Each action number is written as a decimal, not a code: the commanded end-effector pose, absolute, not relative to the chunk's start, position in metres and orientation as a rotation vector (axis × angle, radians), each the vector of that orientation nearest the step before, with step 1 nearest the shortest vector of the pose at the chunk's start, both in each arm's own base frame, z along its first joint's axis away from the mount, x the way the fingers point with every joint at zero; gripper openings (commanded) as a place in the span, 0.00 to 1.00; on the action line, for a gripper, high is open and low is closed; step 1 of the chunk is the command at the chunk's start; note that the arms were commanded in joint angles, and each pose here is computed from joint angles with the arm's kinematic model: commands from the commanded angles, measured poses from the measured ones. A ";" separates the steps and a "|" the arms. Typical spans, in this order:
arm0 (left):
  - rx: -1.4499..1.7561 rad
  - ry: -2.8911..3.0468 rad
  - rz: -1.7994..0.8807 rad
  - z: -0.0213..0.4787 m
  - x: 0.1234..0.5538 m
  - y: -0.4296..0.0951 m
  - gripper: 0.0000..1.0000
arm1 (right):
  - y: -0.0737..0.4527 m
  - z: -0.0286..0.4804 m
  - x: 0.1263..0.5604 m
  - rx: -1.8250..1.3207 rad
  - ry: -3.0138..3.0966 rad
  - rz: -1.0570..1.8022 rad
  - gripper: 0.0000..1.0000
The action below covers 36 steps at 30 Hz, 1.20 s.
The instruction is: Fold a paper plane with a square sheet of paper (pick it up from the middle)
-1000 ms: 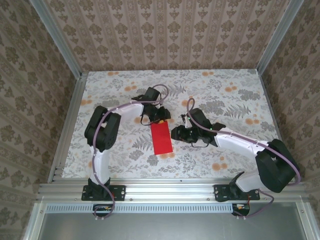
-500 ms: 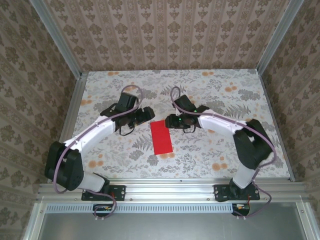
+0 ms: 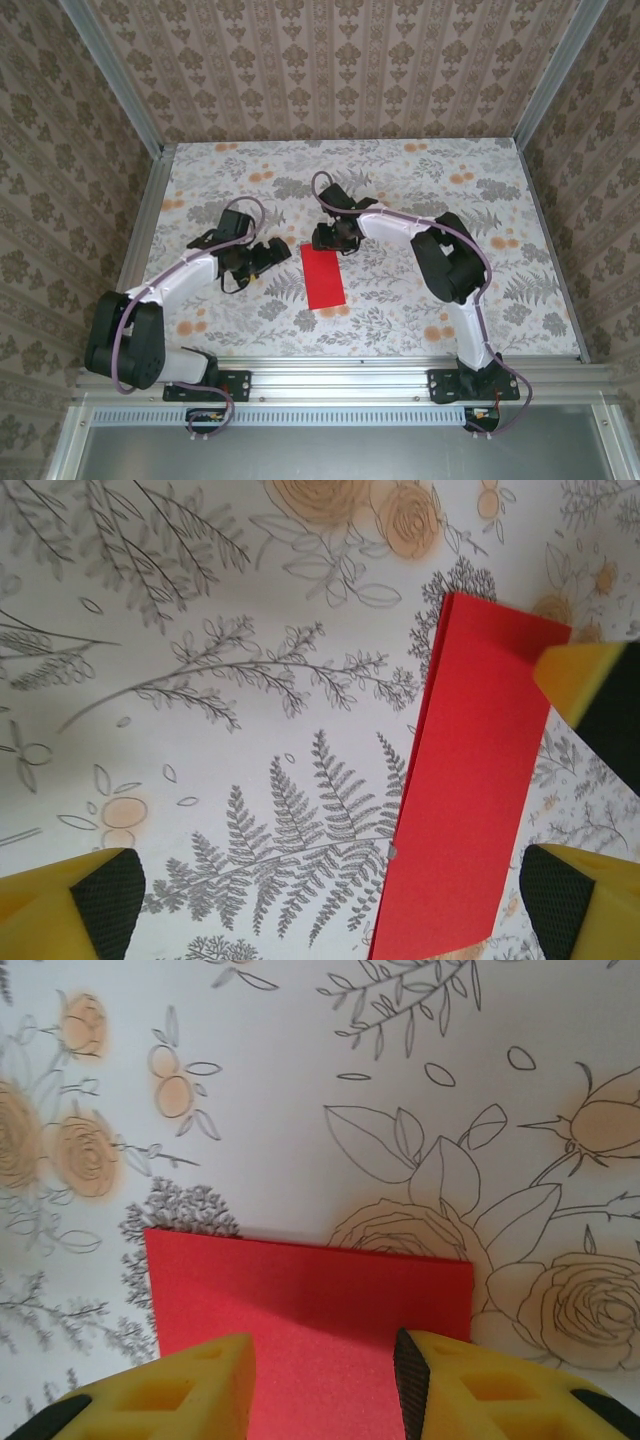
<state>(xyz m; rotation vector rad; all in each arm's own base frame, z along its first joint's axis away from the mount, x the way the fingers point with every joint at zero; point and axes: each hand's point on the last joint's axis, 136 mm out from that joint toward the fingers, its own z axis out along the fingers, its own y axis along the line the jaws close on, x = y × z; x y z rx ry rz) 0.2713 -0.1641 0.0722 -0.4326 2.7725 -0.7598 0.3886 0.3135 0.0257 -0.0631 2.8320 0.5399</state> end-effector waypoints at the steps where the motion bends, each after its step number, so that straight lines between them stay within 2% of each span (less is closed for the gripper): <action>1: -0.376 2.794 -0.876 0.064 0.265 -0.178 0.98 | 0.307 0.013 0.386 0.012 2.883 0.468 0.44; 9: -0.282 2.809 -0.980 0.059 0.246 -0.217 0.91 | 0.280 -0.016 0.382 0.274 2.917 0.400 0.44; 17: -0.347 2.808 -1.034 0.045 0.221 -0.240 0.89 | 0.271 -0.035 0.376 0.532 2.930 0.624 0.44; 20: -0.354 2.814 -1.027 0.044 0.213 -0.244 0.86 | 0.272 -0.041 0.375 0.553 2.938 0.659 0.45; 27: -0.405 2.817 -1.059 0.042 0.202 -0.253 0.72 | 0.266 -0.046 0.375 0.572 2.939 0.669 0.45; 36: -0.405 2.851 -1.078 0.037 0.196 -0.260 0.70 | 0.265 -0.048 0.376 0.573 2.938 0.684 0.44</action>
